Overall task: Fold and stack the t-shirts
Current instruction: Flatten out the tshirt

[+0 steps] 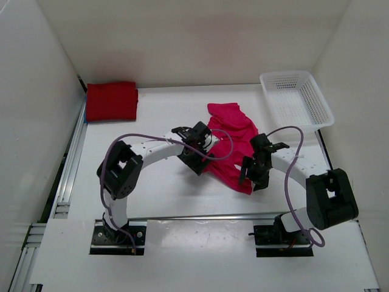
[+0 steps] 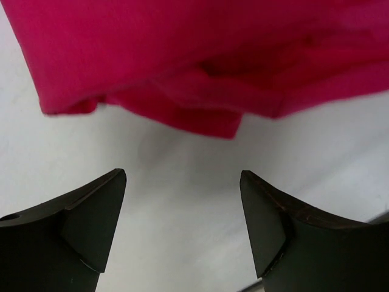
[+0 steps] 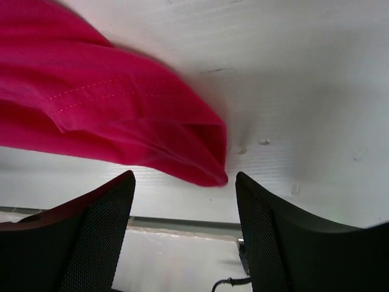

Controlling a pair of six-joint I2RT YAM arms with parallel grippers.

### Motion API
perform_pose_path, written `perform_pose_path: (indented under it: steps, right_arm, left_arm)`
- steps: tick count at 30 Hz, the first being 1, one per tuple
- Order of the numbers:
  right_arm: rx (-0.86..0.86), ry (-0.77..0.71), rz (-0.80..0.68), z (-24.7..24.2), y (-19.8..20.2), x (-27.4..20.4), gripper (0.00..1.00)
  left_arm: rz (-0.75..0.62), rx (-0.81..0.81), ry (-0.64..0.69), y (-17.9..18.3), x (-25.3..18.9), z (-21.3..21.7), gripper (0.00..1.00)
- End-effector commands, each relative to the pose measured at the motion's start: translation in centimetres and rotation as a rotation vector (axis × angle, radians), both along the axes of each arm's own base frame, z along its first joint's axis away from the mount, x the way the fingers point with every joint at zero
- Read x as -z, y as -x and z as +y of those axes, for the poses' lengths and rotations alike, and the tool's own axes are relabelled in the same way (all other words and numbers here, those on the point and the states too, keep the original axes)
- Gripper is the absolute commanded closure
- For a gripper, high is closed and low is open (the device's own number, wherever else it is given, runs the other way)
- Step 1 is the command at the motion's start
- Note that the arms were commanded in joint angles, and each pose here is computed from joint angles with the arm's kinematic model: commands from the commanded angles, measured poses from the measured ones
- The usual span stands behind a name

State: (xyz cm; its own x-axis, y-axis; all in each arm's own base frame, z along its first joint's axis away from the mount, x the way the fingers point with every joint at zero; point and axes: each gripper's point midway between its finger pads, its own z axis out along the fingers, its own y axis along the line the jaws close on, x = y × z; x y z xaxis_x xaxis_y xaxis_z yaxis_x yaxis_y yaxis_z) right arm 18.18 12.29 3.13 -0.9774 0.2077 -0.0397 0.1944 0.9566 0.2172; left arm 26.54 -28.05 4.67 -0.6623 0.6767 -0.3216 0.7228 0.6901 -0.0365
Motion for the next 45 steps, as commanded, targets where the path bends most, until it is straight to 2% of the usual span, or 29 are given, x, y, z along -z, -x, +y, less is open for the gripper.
perform_pose_path:
  steps: [1,4,6,7,8,11,14,15,18,19,21,22,25,26,32,34,38,41,43,45]
  right_arm:
    - [-0.019,-0.016,-0.074,1.2,-1.5,0.8,0.28]
    - [-0.043,0.007,-0.073,2.1,-1.5,1.7,0.28]
    - [-0.023,0.035,-0.070,1.9,-1.7,2.3,0.29]
    - [-0.023,0.034,-0.072,2.1,-2.0,2.8,0.35]
    - [-0.006,0.049,-0.065,1.9,-2.0,3.0,0.59]
    - [0.012,0.051,-0.059,1.9,-2.4,3.3,1.00]
    - [-0.020,-0.004,-0.153,2.6,-4.3,0.3,1.00]
    - [-0.027,-0.043,-0.248,3.4,-6.1,-2.6,1.00]
    - [-0.044,-0.121,-0.402,4.8,-8.0,-9.1,1.00]
    - [-0.038,-0.153,-0.496,5.4,-9.7,-13.3,1.00]
    - [-0.048,-0.178,-0.621,6.4,-10.7,-18.5,1.00]
    - [-0.033,-0.212,-0.746,6.8,-11.9,-23.9,1.00]
    - [0.011,-0.179,-0.925,5.9,-13.1,-30.7,1.00]
    - [0.011,-0.204,-1.010,6.4,-13.3,-34.5,1.00]
    - [0.110,-0.170,-1.278,4.6,-13.4,-44.8,1.00]
    - [0.169,-0.140,-1.314,3.4,-13.5,-46.1,1.00]
    - [0.343,-0.030,-1.401,-2.3,-11.0,-48.2,1.00]
    - [0.390,0.010,-1.372,-4.6,-9.0,-45.7,1.00]
    - [0.385,0.037,-1.292,-5.3,-7.8,-41.2,1.00]
    - [0.441,0.014,-1.207,-5.5,-6.8,-37.7,1.00]
  left_arm:
    - [-0.090,-0.025,0.051,-3.2,-0.4,-1.8,0.13]
    - [-0.033,-0.005,0.108,-3.2,-0.1,-3.1,0.12]
    - [-0.022,-0.033,0.097,-4.2,0.7,-2.5,0.12]
    - [-0.021,-0.033,0.095,-4.4,0.9,-2.6,0.12]
    - [-0.021,-0.045,0.095,-4.8,0.9,-2.3,0.12]
    - [0.015,-0.048,0.089,-4.3,1.7,-1.8,0.14]
    - [0.015,-0.044,0.100,-3.9,1.1,-1.6,0.14]
    - [0.013,-0.040,0.114,-3.8,0.7,-1.8,0.14]
    - [0.019,-0.037,0.120,-3.6,0.3,-1.8,0.11]
    - [0.019,-0.037,0.120,-3.6,0.3,-1.8,0.11]
    - [0.024,-0.030,0.139,-3.4,-0.1,-2.1,0.08]
    - [0.019,-0.035,0.154,-3.5,-1.0,-1.8,0.08]
    - [0.020,-0.016,0.209,-2.9,-3.3,-2.4,0.07]
    - [0.017,-0.015,0.212,-2.8,-3.8,-2.2,0.07]
    - [-0.085,0.066,0.207,0.1,-7.0,-3.9,0.02]
    - [-0.109,0.056,0.199,-0.5,-7.4,-3.8,0.02]
    - [-0.095,0.060,0.199,0.2,-7.4,-3.4,0.05]
    - [-0.044,0.084,0.223,1.7,-7.0,-3.3,0.14]
    - [-0.028,0.087,0.221,2.1,-6.7,-3.1,0.21]
    - [-0.010,0.087,0.239,2.1,-6.7,-3.1,0.34]
